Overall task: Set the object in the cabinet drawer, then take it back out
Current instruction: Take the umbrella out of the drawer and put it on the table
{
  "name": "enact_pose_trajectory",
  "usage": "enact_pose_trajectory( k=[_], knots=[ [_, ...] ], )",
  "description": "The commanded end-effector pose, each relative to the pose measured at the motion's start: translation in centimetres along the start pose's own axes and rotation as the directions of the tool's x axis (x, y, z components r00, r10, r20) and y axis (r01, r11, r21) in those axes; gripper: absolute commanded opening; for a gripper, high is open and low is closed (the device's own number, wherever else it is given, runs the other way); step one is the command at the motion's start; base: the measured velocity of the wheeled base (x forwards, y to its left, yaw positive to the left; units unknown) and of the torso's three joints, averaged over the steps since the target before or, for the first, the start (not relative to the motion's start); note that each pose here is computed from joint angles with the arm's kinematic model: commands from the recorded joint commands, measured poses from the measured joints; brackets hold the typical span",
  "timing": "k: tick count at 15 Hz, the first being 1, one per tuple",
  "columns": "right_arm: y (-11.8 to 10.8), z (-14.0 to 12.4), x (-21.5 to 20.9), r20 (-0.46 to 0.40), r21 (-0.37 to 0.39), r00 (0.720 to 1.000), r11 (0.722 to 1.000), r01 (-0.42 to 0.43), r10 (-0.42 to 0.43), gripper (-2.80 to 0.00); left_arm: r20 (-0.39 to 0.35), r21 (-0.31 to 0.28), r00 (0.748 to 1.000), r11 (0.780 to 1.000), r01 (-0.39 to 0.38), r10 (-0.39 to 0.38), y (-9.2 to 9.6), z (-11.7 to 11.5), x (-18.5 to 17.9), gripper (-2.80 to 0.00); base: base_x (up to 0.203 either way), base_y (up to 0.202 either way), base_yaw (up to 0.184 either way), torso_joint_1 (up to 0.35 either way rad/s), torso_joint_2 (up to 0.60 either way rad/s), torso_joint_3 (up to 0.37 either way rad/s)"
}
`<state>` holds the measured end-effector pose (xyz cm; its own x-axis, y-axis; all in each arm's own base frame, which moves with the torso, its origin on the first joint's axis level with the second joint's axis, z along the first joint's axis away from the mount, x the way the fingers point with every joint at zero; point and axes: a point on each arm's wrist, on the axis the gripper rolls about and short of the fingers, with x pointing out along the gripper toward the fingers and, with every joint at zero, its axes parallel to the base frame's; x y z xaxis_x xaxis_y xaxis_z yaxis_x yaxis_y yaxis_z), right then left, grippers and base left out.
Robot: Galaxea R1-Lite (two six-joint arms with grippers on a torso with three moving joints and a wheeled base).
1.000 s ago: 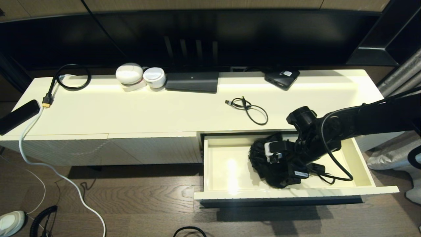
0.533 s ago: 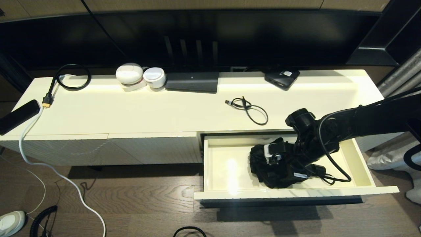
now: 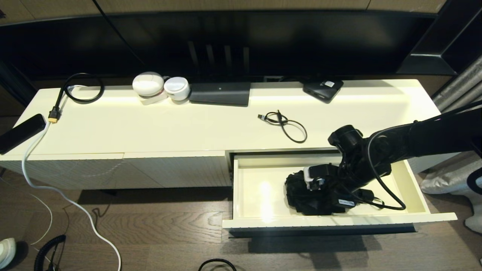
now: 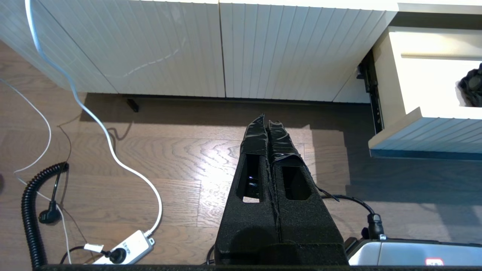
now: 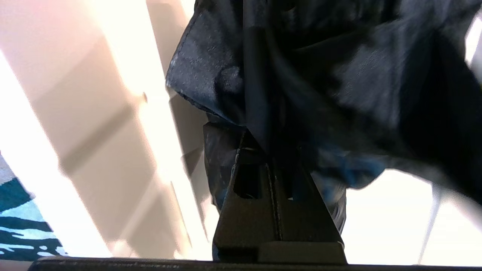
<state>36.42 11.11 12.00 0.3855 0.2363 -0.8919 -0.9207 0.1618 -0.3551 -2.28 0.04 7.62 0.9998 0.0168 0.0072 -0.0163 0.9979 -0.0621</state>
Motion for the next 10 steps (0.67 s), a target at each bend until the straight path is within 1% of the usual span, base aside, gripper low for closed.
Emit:
enact_pose_trajectory(
  k=[1, 5, 10],
  knots=[
    [0.5, 0.2, -2.8, 0.022, -0.014, 0.999, 0.999, 0.043, -0.043, -2.80, 0.001, -0.001, 1.000, 1.000, -0.002, 0.002, 0.0, 0.0, 0.0, -2.80, 0.000, 0.000, 0.000, 0.000, 0.00, 0.000],
    [1.9, 0.0, -7.3, 0.049, -0.021, 0.993, 0.993, 0.112, -0.111, -2.80, 0.000, -0.001, 1.000, 1.000, -0.001, 0.001, 0.0, 0.0, 0.0, -2.80, 0.000, 0.000, 0.000, 0.000, 0.00, 0.000],
    [4.3, -0.6, -11.5, 0.046, -0.025, 0.981, 0.982, 0.188, -0.187, -2.80, 0.001, -0.001, 1.000, 1.000, -0.001, 0.001, 0.0, 0.0, 0.0, -2.80, 0.000, 0.000, 0.000, 0.000, 0.00, 0.000]
  ],
)
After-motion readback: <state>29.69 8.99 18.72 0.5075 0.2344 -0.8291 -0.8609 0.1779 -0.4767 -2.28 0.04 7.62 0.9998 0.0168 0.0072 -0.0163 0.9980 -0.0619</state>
